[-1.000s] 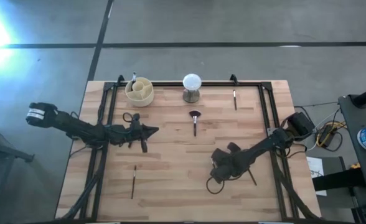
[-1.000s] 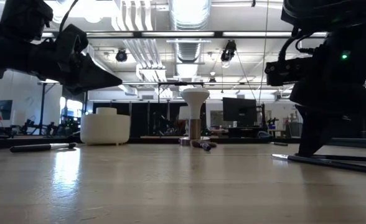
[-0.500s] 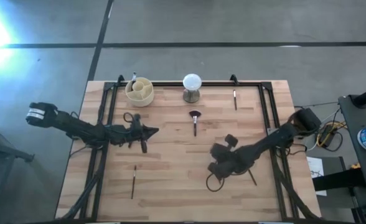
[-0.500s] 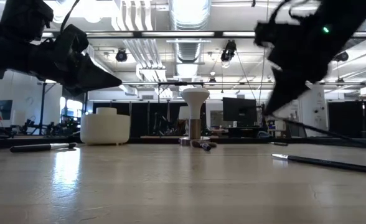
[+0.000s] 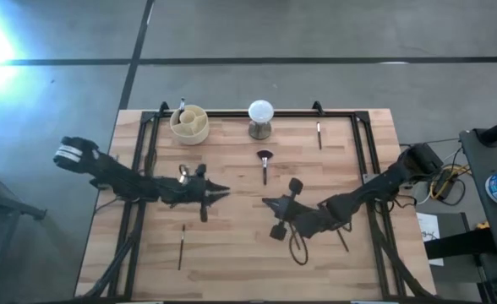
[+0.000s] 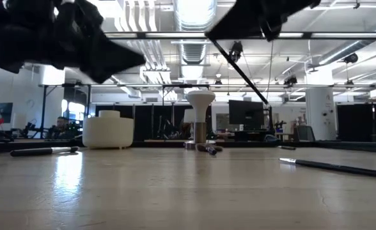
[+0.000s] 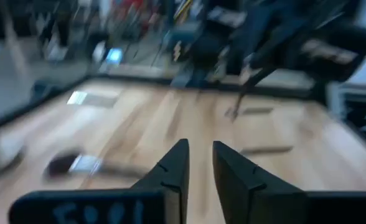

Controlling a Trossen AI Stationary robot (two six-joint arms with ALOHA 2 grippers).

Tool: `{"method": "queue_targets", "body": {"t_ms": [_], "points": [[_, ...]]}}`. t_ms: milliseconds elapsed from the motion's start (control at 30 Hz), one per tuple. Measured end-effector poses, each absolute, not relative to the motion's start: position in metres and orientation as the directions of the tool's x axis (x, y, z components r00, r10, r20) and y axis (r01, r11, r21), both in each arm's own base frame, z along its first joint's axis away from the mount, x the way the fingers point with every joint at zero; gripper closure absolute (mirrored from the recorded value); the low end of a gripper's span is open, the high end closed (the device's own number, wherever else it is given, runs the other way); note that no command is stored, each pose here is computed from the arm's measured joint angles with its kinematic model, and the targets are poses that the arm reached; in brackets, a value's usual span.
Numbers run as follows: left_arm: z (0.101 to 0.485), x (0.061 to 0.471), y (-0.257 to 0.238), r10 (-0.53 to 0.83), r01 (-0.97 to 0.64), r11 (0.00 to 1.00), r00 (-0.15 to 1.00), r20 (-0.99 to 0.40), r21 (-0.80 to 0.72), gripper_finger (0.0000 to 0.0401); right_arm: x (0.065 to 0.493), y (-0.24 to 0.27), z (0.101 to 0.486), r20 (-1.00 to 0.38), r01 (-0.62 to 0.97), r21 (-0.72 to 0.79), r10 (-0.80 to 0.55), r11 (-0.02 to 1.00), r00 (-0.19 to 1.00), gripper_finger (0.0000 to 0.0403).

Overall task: Put items in baskets/containers
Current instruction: Put the eyeshadow brush into the organizer

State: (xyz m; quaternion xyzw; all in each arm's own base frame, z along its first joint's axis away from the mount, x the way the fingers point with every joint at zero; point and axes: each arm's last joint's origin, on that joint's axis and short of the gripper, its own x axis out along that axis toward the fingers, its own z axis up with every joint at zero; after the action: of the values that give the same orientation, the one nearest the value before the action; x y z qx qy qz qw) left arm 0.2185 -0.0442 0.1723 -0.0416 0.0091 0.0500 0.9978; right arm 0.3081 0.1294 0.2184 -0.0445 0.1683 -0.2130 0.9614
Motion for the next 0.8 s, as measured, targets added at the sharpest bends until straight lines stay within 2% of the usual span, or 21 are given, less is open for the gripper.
{"method": "queue_targets", "body": {"t_ms": [133, 267, 500, 800], "points": [[0.173, 0.231, -0.063, -0.016, 0.016, 1.000, 0.995, 0.097, 0.002, 0.0315, 0.314, 0.134, 0.225, -0.208, 0.332, -0.140, -0.355, 0.933, 0.911, 0.0394], [0.169, 0.248, -0.074, -0.095, 0.093, 0.995, 0.990, 0.107, 0.028, 0.0309, 0.317, 0.137, 0.230, -0.082, 0.227, -0.088, -0.235, 0.970, 0.969, 0.0394], [0.176, 0.279, -0.090, -0.151, 0.145, 0.988, 0.978, 0.144, 0.054, 0.0309, 0.306, 0.135, 0.227, 0.087, 0.132, -0.035, -0.129, 0.991, 0.988, 0.0394], [0.193, 0.297, -0.097, -0.150, 0.144, 0.989, 0.968, 0.201, 0.045, 0.0309, 0.304, 0.135, 0.225, 0.131, 0.086, -0.048, -0.079, 0.995, 0.988, 0.0394]]}}
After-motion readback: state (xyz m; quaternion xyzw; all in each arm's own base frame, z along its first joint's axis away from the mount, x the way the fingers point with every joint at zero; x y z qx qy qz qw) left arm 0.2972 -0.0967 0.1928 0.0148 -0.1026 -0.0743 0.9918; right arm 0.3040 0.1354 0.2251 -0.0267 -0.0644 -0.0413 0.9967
